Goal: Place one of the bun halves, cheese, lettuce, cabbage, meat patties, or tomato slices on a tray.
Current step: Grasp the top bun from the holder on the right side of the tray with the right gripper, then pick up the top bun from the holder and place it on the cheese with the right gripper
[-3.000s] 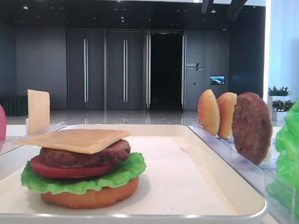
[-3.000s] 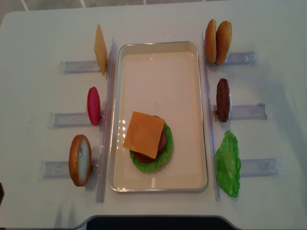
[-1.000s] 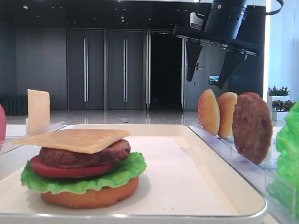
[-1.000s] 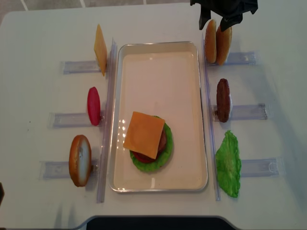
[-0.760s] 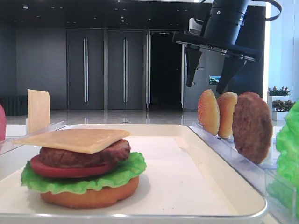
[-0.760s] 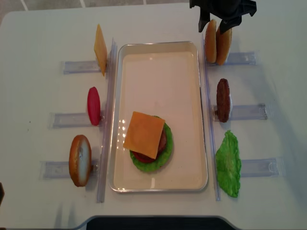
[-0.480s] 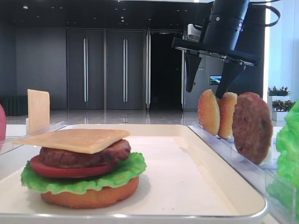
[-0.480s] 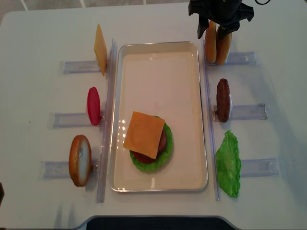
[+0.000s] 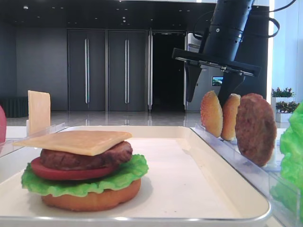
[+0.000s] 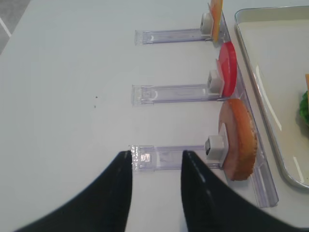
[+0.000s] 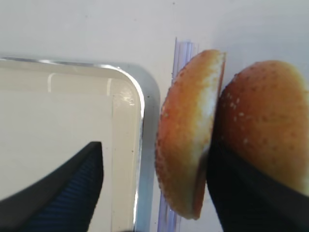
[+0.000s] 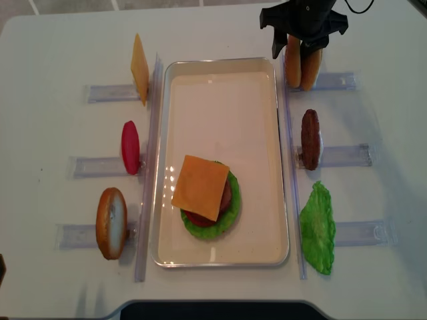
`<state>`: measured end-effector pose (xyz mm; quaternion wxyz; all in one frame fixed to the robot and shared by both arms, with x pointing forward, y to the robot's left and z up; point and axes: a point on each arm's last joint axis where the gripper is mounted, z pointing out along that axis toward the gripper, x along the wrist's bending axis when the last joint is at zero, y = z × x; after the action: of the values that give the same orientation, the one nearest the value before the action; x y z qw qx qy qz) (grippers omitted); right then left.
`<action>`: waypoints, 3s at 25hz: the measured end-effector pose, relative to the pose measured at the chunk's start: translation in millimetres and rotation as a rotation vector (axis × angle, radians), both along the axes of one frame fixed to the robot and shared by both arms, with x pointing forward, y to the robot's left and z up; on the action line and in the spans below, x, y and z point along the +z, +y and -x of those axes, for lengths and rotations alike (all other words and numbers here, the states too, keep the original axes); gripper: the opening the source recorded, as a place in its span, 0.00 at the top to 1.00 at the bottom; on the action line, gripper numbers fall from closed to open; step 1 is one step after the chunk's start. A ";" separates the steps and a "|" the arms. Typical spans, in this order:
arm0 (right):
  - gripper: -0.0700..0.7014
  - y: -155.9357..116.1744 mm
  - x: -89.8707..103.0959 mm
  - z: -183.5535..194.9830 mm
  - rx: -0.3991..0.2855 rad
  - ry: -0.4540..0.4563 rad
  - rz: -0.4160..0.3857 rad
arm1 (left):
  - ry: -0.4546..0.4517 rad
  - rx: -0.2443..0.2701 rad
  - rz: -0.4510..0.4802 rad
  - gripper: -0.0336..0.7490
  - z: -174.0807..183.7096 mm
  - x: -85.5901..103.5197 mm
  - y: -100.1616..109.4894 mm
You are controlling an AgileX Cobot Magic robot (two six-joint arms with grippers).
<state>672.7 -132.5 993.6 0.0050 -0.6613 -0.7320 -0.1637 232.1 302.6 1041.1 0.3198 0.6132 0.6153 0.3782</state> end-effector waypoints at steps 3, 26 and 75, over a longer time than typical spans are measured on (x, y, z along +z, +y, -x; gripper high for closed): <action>0.30 0.3 -2.3 -0.9 0.003 -0.001 0.001 | 0.000 0.000 0.000 0.62 0.0 0.0 0.0; 0.63 -4.7 5.1 2.4 0.015 0.003 0.032 | 0.000 0.000 0.000 0.62 0.0 0.0 0.0; 0.63 -64.8 158.7 267.0 0.003 -0.170 -0.116 | 0.000 0.000 0.000 0.62 0.0 0.0 0.0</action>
<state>405.7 -197.3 1152.3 -0.0183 -0.6427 -0.7199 -0.2613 232.1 302.6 1041.1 0.3198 0.6132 0.6153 0.3782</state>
